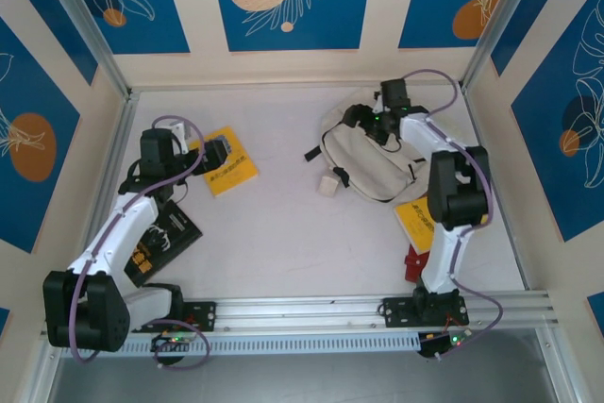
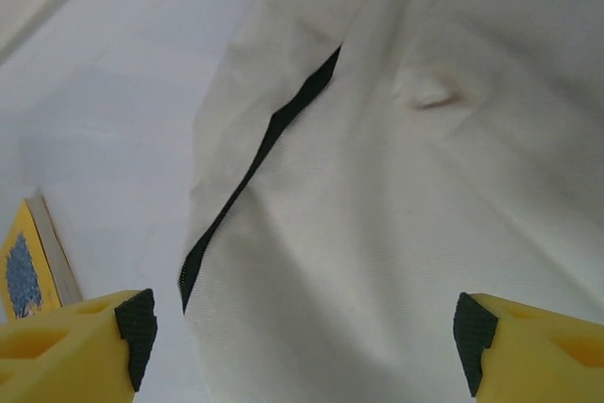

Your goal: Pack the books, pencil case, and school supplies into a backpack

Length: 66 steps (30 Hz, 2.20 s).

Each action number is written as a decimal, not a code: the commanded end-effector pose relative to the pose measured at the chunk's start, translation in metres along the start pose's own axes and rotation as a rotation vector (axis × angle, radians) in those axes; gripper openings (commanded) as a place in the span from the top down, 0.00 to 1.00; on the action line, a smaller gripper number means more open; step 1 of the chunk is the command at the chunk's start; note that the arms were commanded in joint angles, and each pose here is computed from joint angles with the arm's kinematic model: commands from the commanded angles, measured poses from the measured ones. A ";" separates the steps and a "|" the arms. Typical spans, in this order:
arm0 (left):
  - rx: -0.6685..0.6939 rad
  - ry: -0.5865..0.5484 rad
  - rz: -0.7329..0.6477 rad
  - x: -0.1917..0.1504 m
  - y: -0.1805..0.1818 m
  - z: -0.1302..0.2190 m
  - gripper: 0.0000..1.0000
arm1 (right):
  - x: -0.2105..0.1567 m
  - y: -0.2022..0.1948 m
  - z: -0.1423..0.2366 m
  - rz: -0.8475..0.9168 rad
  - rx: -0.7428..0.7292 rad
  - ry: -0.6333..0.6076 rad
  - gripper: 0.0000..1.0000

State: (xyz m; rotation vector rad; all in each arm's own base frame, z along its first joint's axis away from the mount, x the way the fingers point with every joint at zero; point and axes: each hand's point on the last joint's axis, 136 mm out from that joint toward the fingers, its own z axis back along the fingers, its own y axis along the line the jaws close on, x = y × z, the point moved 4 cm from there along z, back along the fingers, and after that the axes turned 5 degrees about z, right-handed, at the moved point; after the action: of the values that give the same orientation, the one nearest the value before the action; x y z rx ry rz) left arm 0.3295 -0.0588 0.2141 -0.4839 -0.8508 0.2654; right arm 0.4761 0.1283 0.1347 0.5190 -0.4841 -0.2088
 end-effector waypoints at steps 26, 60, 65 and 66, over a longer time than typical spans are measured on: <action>0.063 0.117 0.058 -0.016 0.008 -0.021 0.12 | -0.202 0.199 -0.106 0.213 0.536 0.703 0.30; 0.273 0.621 -0.097 -0.131 -0.044 -0.149 0.59 | -0.123 -0.022 0.005 -0.123 -0.007 0.253 0.34; 0.390 0.612 -0.113 -0.125 -0.009 -0.154 0.59 | -0.133 -0.014 -0.015 -0.115 0.026 0.303 0.33; 0.416 0.606 -0.120 -0.122 -0.002 -0.155 0.59 | -0.136 -0.009 -0.018 -0.109 0.048 0.313 0.32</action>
State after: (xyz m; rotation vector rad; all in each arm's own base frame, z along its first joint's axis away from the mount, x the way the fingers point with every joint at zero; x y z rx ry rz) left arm 0.3698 -0.2008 0.0721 -0.2986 -0.2555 0.1204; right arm 0.3653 0.1535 0.0695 0.5791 -0.1777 -0.2471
